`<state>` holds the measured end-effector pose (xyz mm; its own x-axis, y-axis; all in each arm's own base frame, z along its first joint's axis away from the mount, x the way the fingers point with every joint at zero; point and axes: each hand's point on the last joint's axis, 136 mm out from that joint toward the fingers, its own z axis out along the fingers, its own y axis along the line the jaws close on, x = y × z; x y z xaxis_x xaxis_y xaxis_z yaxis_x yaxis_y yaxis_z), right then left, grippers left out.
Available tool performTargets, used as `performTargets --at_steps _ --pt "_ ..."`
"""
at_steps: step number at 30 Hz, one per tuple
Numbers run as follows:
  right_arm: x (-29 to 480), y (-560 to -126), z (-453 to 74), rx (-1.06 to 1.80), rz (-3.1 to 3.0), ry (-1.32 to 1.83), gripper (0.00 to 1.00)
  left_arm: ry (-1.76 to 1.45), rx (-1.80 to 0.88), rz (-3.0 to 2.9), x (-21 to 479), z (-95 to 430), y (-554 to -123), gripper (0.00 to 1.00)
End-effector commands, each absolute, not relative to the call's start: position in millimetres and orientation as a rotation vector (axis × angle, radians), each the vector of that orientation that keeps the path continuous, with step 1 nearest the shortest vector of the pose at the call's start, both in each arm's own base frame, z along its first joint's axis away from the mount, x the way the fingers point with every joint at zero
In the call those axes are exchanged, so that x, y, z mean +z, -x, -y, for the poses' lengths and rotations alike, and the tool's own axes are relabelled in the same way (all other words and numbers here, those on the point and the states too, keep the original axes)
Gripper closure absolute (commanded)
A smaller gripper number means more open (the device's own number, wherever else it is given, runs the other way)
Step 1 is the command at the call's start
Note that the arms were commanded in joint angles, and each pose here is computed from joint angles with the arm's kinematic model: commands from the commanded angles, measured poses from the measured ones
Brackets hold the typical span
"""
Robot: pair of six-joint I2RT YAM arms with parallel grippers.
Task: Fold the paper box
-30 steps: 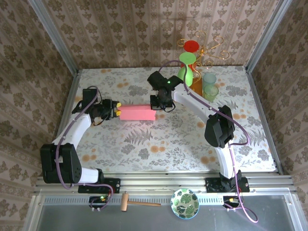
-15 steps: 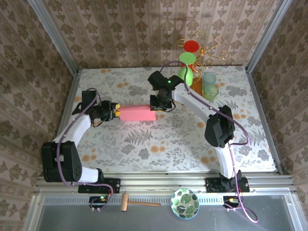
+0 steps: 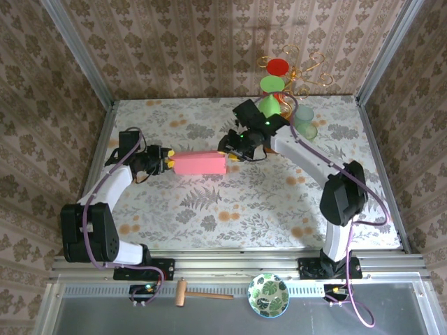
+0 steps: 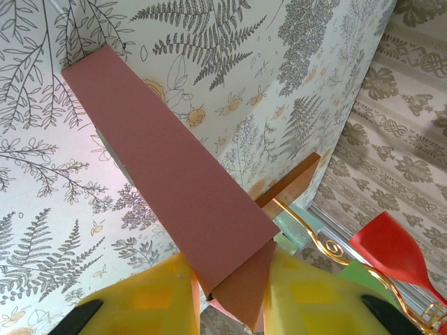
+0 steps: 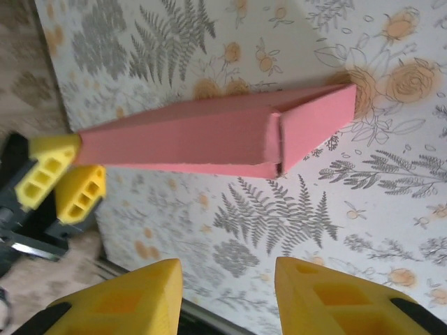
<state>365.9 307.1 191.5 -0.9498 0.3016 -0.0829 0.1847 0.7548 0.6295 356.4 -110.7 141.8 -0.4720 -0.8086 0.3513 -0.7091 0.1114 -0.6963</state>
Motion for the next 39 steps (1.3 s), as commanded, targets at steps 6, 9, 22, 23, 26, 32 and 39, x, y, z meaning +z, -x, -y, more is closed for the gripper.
performTargets --at_steps 6,9,22,23,26,32,39 --pt "191.9 -393.2 -320.3 1.320 -2.633 -0.714 0.60 1.621 -1.229 -2.275 126.1 103.8 -354.1 0.75" --pt "178.5 -390.8 -320.4 1.330 -2.655 -0.766 0.60 1.624 -1.227 -2.276 125.1 103.4 -353.6 0.75" --pt "136.7 -385.9 -309.1 1.254 -2.726 -0.853 0.65 1.628 -1.230 -2.281 121.9 104.1 -353.0 0.76" --pt "134.0 -383.9 -307.9 1.247 -2.732 -0.858 0.68 1.629 -1.231 -2.279 121.7 104.0 -353.2 0.76" --pt "121.4 -379.0 -303.8 1.220 -2.750 -0.881 0.75 1.628 -1.244 -2.265 120.3 104.3 -355.3 0.75" --pt "106.8 -378.8 -296.7 1.189 -2.760 -0.918 0.79 1.568 -1.306 -2.245 127.8 105.3 -362.3 0.66" --pt "106.3 -382.6 -296.1 1.181 -2.764 -0.923 0.85 1.431 -1.301 -2.245 149.5 92.4 -357.2 0.55"
